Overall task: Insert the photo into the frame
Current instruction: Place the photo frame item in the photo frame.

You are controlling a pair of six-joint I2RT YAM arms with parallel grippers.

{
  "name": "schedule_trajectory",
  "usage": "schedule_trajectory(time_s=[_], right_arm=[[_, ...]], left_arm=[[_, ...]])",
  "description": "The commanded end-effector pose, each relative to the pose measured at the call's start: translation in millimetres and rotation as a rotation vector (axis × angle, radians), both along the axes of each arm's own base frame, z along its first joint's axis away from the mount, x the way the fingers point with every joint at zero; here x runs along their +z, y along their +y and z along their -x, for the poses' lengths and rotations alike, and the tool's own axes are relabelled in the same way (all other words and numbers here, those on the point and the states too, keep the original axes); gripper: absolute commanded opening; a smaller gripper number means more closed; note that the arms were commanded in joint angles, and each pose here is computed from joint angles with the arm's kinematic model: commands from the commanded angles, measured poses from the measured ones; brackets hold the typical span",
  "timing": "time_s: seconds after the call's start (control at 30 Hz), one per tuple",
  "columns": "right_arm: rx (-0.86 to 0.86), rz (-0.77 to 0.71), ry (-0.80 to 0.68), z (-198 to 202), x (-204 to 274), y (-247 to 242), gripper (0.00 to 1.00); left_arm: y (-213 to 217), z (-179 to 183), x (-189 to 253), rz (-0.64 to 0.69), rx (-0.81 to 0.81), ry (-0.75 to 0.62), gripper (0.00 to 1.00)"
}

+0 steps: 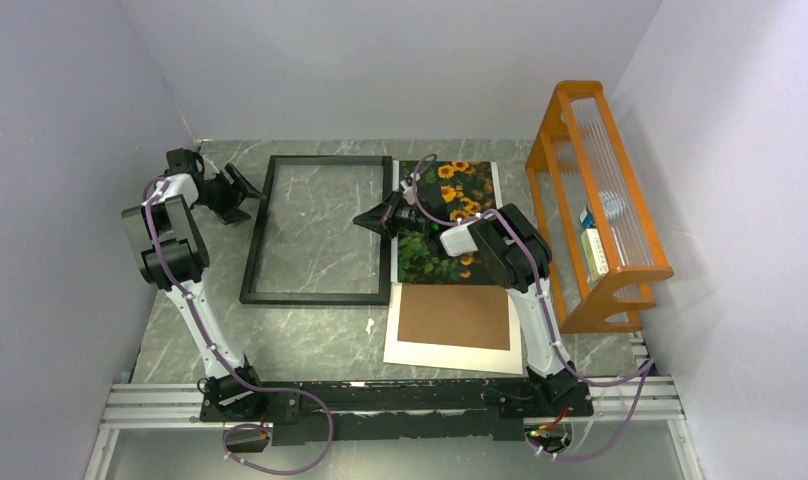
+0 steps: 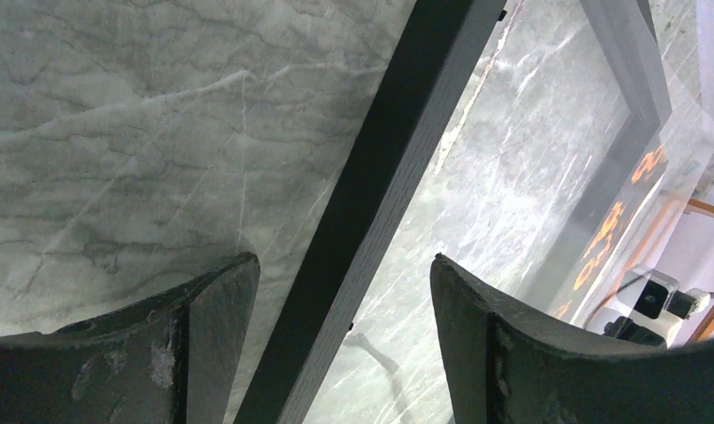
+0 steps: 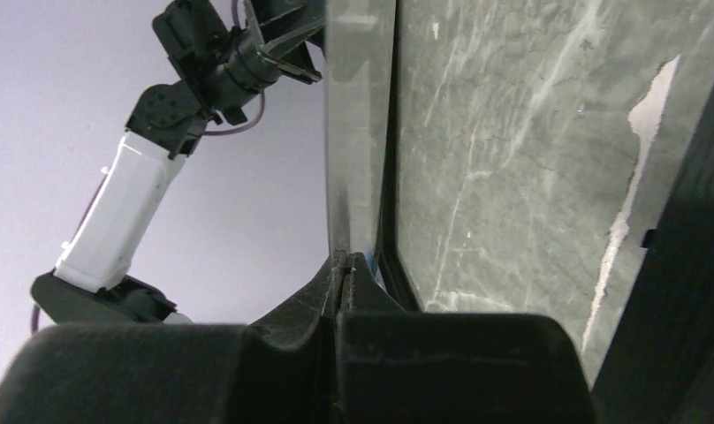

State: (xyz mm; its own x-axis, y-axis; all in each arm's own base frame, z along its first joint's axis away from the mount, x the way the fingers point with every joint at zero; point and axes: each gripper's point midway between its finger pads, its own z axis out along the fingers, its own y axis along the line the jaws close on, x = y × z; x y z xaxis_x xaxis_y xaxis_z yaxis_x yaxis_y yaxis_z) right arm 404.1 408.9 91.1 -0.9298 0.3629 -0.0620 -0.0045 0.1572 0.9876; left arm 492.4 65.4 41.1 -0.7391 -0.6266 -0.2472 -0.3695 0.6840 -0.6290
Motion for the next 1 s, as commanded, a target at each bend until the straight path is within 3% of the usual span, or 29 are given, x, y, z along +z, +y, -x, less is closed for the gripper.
schedule_trajectory(time_s=[0.0,0.27,0.7,0.97], right_arm=[[-0.012,-0.108,-0.041,-2.8,34.2,3.7,0.0],[0.005,0.003,-0.058,-0.5,9.6,4.4,0.0],[0.03,0.055,-0.023,17.3,-12.4,-5.0,0.0],[0.05,0.095,-0.164,5.6,-9.7,2.9,0.0]], left_arm=[[2.0,9.7,-27.1,-0.048,-0.01,0.069,0.78],[1.8,10.7,-28.3,-0.048,-0.001,0.071,0.78],[-0.7,9.8,-29.0,-0.03,-0.01,0.064,0.78],[-2.9,11.4,-31.7,-0.025,-0.012,0.07,0.78]])
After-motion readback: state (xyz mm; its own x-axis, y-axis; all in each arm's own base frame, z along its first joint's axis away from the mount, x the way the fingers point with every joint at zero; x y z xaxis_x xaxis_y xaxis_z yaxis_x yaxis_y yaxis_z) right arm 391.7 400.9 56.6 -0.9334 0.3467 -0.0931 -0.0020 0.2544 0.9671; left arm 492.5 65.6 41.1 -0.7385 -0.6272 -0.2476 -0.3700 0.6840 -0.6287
